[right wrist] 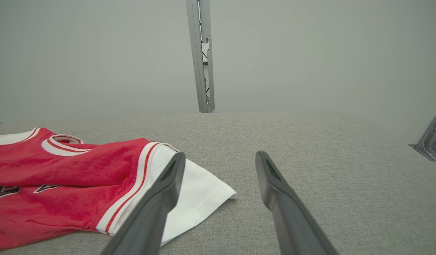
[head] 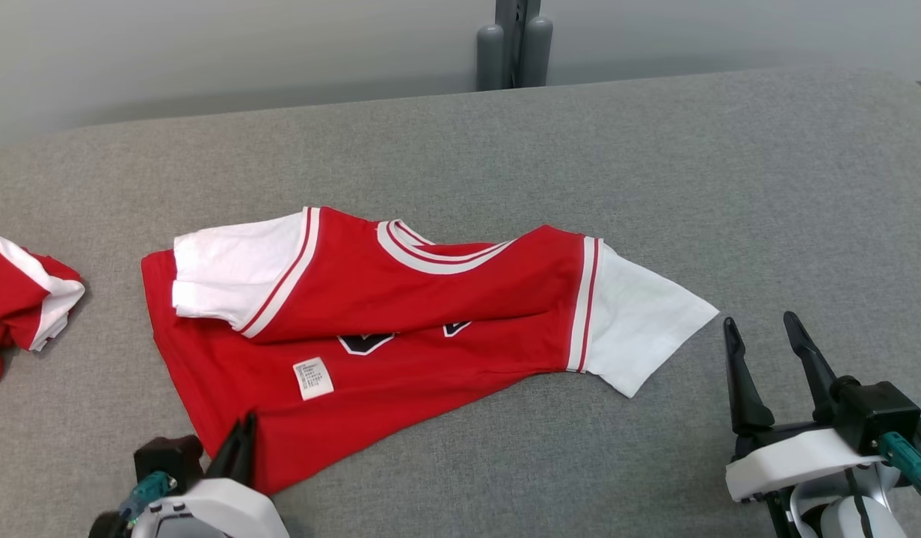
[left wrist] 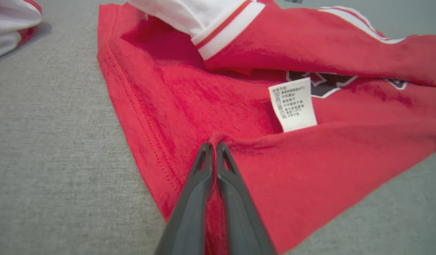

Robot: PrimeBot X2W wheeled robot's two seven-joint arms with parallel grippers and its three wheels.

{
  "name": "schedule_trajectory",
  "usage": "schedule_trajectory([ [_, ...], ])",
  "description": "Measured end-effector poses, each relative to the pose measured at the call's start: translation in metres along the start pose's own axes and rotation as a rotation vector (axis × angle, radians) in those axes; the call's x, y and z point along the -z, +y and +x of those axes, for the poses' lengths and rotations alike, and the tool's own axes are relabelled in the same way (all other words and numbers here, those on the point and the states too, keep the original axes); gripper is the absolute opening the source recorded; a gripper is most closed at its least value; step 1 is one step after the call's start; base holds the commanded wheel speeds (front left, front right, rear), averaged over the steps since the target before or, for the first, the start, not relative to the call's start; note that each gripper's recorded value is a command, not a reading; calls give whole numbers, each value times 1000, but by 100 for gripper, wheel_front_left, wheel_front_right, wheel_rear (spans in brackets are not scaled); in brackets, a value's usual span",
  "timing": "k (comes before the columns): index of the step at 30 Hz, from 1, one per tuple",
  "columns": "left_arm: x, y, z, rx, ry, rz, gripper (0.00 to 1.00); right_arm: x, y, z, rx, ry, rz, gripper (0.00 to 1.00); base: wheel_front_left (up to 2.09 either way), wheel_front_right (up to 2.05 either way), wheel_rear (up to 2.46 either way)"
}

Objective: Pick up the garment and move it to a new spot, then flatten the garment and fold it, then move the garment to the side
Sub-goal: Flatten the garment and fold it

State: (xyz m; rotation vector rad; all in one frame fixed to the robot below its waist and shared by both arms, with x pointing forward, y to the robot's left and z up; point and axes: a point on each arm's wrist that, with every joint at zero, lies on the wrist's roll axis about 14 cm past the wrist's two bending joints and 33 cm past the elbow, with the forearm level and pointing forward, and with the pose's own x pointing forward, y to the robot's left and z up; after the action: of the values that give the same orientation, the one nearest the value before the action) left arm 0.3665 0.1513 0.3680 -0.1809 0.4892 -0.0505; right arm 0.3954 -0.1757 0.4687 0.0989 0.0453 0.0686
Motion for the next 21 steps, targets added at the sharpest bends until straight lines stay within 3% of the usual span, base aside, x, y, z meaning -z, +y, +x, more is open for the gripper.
schedule_trajectory([
  [17, -147, -36, -12, 97, -542, 151, 0, -6, -3, 9, 9, -29, 5, 100, 0, 0, 0],
  [21, -153, -36, -17, 98, -575, 155, 0, -3, -2, 13, 5, -21, 7, 100, 0, 0, 0],
])
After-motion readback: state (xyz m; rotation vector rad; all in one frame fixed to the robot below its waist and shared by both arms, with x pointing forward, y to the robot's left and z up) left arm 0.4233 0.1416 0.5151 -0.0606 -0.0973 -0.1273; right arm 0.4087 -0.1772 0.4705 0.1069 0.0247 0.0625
